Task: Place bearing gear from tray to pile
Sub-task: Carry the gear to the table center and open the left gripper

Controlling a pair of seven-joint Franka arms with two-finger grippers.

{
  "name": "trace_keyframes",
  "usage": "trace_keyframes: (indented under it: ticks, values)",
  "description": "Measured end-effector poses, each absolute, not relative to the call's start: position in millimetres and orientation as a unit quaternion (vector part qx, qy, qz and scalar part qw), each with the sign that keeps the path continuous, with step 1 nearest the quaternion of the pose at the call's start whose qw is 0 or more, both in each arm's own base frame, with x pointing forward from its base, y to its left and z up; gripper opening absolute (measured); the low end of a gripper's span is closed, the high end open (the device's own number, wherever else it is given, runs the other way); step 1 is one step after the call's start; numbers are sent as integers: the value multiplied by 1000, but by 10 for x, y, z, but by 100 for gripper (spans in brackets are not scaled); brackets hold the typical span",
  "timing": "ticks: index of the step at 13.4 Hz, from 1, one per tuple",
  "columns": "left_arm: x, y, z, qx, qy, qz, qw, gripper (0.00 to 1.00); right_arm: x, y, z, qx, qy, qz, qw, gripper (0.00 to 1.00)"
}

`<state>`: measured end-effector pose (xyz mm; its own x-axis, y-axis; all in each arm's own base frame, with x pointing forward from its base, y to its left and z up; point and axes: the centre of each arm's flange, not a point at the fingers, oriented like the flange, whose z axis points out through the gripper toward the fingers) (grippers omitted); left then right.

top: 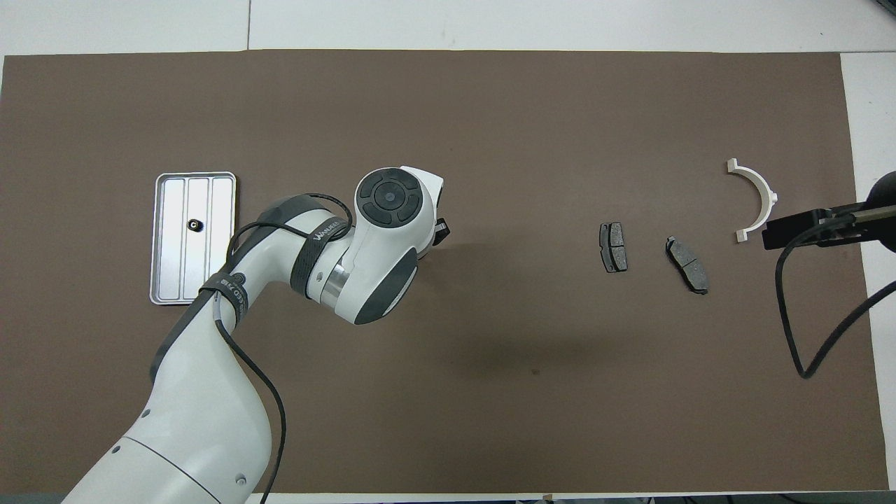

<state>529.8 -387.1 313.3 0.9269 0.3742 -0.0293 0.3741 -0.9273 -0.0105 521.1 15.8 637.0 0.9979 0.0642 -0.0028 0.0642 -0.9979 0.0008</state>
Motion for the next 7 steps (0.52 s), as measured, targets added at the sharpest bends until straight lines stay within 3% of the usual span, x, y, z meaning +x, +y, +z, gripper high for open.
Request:
trace_keyframes:
  ticks: [7]
  values:
    - [5229,-3819,2965,-981,-191,19,6,34,5211,158,6369,999,32,-1,0,100]
